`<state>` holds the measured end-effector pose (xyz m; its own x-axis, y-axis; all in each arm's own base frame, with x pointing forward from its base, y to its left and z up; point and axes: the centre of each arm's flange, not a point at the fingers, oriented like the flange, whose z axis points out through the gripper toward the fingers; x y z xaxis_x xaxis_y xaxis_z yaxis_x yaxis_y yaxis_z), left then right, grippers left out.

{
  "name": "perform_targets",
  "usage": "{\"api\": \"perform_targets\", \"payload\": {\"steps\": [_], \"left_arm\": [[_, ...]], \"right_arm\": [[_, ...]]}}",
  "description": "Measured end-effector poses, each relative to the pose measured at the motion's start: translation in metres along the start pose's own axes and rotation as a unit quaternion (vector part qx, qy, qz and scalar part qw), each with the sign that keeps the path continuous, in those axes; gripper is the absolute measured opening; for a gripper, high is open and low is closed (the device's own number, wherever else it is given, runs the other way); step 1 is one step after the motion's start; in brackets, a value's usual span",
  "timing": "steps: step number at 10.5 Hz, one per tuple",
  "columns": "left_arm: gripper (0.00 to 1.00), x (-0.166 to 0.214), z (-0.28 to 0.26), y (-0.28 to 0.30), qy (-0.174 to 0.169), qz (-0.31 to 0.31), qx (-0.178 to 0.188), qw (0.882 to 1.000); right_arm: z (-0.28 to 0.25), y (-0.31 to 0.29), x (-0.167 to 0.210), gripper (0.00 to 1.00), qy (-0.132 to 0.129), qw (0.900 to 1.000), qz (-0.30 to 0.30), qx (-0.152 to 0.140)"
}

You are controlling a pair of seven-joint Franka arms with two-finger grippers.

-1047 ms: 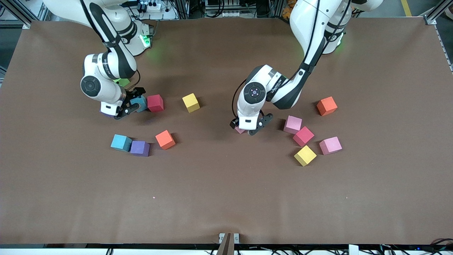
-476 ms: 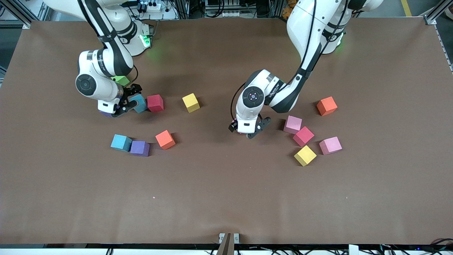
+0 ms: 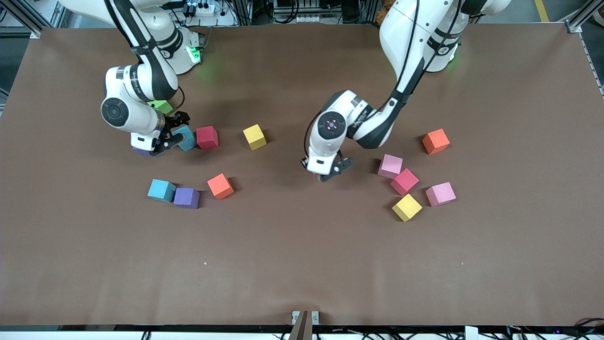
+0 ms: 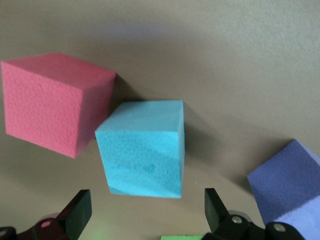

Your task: Form number 2 with 11 blocks

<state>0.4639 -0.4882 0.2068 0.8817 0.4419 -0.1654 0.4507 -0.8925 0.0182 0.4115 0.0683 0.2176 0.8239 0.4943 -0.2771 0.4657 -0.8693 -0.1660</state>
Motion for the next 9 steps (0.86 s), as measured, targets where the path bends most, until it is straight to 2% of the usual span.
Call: {"api": "perform_targets", "payload": {"steps": [2,6,7,9], "left_arm": [[0.60,-0.055,0.001,-0.003,-0.021,0.055,0.009,0.998],[0.60,-0.163,0.018,-0.035,-0.060,0.134,0.048,0.988],[0.60,-0.182,0.025,-0.040,-0.062,0.152,0.057,0.985],[0.60,-0.199,0.028,-0.043,-0.043,0.194,0.066,0.978]], "right_arm": [[0.003,-0.013,0.010,1.00,0.014,1.000,-0.011,-0.012],[0.014,-0.011,0.016,1.00,0.021,1.000,-0.012,-0.019],[0.016,-0.010,0.016,1.00,0.024,0.999,-0.011,-0.021],[0.024,-0.008,0.019,1.00,0.027,0.999,-0.009,-0.024]]}}
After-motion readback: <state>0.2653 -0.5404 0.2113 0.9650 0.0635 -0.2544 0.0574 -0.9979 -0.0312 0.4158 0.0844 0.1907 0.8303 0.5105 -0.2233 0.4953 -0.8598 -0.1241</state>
